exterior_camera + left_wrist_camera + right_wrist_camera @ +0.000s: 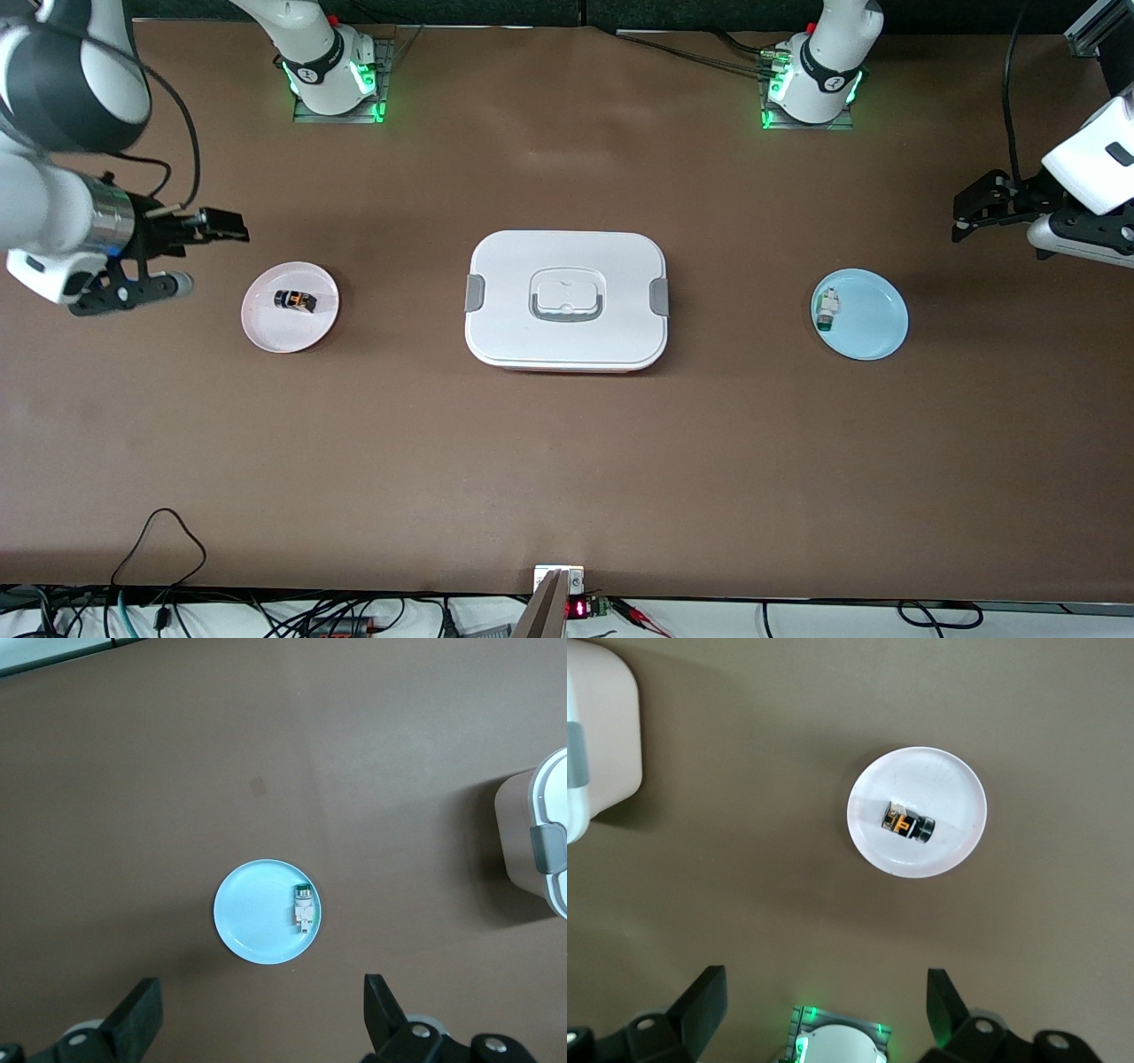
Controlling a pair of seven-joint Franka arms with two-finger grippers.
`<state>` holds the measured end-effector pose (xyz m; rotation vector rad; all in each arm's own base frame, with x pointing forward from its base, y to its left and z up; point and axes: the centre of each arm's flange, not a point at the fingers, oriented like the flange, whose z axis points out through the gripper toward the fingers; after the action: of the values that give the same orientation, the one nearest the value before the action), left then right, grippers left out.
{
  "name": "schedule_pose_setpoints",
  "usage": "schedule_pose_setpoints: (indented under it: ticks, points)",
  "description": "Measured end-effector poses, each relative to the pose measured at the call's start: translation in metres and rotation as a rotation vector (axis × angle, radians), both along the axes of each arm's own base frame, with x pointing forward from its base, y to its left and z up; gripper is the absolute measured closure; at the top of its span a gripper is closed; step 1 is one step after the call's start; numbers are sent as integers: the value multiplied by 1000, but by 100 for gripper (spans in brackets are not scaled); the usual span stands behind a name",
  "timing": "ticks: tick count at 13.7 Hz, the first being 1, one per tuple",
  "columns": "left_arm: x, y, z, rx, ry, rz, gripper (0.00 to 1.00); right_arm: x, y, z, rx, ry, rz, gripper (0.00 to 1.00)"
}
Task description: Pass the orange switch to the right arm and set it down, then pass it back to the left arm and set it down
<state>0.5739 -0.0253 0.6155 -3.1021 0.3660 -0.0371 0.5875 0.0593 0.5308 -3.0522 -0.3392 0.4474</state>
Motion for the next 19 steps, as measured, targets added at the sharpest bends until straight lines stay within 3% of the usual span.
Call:
schedule_pose_setpoints:
  ticks: [3, 6, 11, 19]
  points:
    - [0, 0, 0, 0, 1, 0, 0, -1, 11, 42, -105, -96, 25, 0]
    - [0, 3, 0, 0, 1, 5, 0, 14, -38, 53, -127, -196, -72, 0]
    - [1, 8, 0, 0, 1, 14, 0, 17, -122, 54, -149, -236, -270, 0]
    - [1, 8, -1, 0, 1, 14, 0, 2, -133, 30, -134, -244, -265, 0]
